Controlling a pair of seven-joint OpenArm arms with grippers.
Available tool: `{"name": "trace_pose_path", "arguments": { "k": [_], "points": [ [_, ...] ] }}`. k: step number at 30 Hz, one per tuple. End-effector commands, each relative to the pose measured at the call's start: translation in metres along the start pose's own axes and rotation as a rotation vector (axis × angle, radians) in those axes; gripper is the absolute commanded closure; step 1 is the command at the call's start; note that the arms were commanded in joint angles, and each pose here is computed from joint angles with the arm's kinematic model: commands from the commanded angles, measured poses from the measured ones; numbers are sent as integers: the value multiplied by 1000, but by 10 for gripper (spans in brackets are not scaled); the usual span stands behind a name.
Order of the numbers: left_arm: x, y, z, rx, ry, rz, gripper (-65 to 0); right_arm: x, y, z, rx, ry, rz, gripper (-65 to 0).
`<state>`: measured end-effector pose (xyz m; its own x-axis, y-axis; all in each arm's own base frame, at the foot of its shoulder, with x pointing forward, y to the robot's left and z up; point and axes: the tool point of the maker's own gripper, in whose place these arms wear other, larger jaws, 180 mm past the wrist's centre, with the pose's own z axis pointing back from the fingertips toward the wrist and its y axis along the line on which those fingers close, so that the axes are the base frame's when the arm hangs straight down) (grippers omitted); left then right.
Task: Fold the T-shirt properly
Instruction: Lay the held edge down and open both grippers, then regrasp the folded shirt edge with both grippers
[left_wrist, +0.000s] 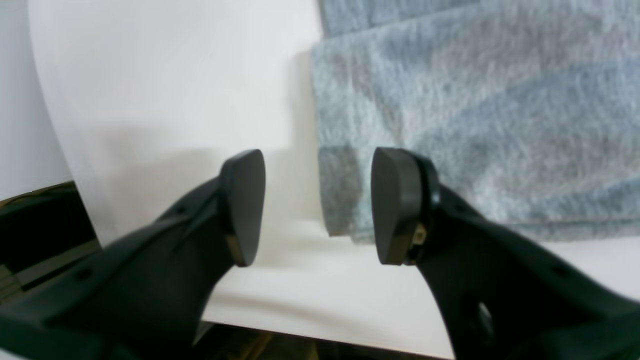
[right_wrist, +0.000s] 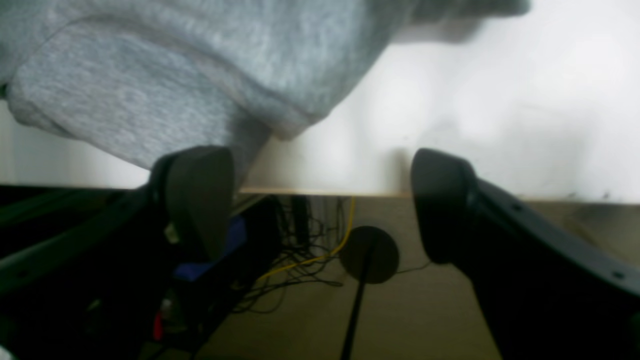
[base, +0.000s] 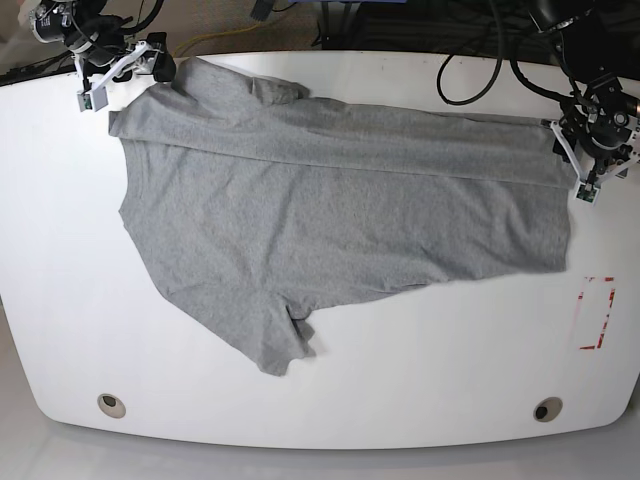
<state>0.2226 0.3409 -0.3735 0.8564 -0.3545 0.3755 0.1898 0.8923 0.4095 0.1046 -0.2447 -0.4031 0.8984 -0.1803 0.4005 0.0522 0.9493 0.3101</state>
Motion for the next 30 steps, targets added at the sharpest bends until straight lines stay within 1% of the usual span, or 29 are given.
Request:
{"name": "trace_pose_path", "arguments": {
  "k": [1, 8, 16, 17, 19, 20, 21, 22, 23, 25, 26, 27, 30],
  "points": [
    [8, 12, 5, 34, -23, -6, -318, 7, 10, -2, 31, -17, 32, -517],
    [8, 12, 6, 36, -26, -7, -318, 4, 35, -16, 102, 7, 58, -517],
    [8, 18, 7, 47, -24, -15, -318, -8, 47, -30, 115, 54, 60, -509],
    [8, 18, 7, 47, -24, -15, -318, -8, 47, -31, 114, 52, 59, -490],
    [8, 18, 7, 47, -24, -15, -318, -9, 47, -31, 116, 52, 54, -420],
    [8, 18, 7, 47, -24, -15, -318, -10, 48, -31, 118, 51, 53, -355],
    [8, 18, 7, 47, -24, -15, -318, -10, 48, -31, 120, 51, 51, -276],
    [8, 18, 7, 48, -23, -16, -318, -10, 50, -31, 122, 50, 49, -217],
    [8, 18, 6, 47, -22, -15, -318, -10, 50, -31, 123, 49, 48, -176],
    [7, 18, 6, 47, -20, -16, -318, -10, 51, -31, 123, 50, 49, -68],
    [7, 17, 6, 46, -20, -17, -318, -10, 51, -31, 123, 49, 50, -25],
    [7, 17, 6, 46, -20, -17, -318, -10, 51, -31, 123, 48, 51, 0],
    [7, 17, 6, 44, -19, -18, -318, -3, 52, -25, 110, 32, 80, 0]
  ]
}}
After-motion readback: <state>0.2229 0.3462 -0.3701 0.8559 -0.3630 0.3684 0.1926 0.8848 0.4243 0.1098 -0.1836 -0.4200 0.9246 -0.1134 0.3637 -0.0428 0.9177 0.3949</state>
